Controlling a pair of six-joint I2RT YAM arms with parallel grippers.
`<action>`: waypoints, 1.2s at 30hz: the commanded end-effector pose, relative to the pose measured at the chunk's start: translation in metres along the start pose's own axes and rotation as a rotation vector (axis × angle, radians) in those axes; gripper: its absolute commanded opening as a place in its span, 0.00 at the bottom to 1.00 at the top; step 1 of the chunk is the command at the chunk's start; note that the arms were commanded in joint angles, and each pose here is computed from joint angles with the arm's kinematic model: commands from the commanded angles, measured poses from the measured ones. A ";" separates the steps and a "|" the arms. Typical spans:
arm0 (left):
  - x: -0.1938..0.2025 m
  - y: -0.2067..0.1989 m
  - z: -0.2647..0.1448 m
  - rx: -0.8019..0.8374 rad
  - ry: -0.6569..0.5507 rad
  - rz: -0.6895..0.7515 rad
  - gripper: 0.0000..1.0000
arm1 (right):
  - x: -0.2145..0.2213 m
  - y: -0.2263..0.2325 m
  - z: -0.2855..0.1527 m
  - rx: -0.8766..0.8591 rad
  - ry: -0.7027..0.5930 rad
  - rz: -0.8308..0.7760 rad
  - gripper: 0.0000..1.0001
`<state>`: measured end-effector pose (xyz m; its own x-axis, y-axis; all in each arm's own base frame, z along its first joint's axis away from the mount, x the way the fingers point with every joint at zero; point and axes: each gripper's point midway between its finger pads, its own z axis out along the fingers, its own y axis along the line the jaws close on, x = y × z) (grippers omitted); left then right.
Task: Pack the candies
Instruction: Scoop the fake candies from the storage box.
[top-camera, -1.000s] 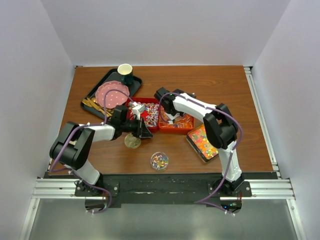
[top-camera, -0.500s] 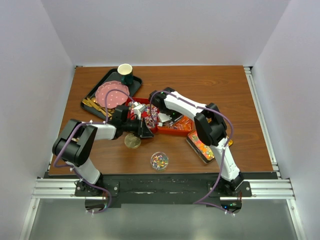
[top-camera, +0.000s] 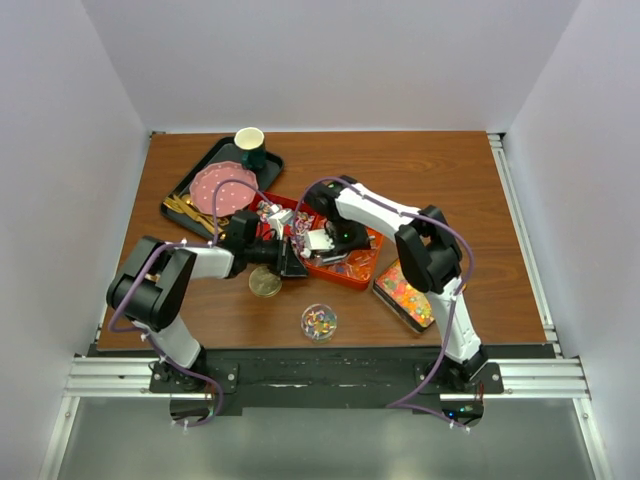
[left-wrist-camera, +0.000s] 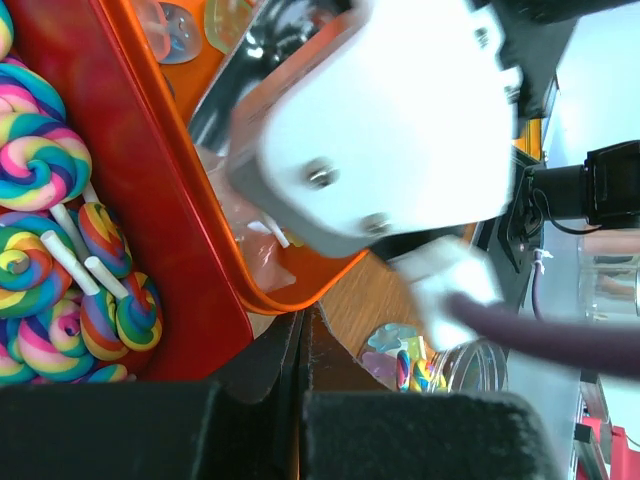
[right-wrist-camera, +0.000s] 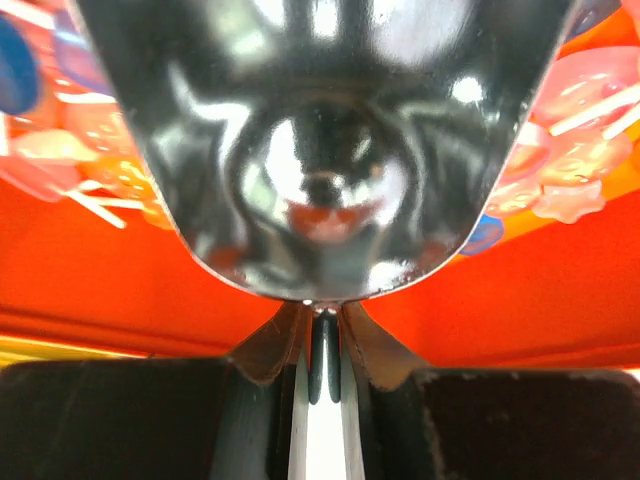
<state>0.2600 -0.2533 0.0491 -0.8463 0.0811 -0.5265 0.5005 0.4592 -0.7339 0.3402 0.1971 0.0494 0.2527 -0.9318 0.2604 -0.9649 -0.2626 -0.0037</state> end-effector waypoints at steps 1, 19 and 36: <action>-0.024 -0.002 0.003 0.006 -0.049 0.066 0.00 | -0.019 0.005 -0.019 -0.007 -0.242 0.046 0.00; -0.031 -0.025 -0.027 0.042 0.015 0.150 0.00 | 0.006 0.024 -0.021 -0.049 -0.519 0.154 0.00; -0.050 -0.032 -0.057 -0.002 -0.007 0.249 0.19 | 0.051 0.053 -0.104 0.266 -0.274 -0.116 0.00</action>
<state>0.2631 -0.2348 0.1086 -0.7492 0.2154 -0.6263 0.6525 0.4023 -0.6421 0.3100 0.1717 0.1475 0.2471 -0.9525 -0.1781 -0.9566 -0.2105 -0.2013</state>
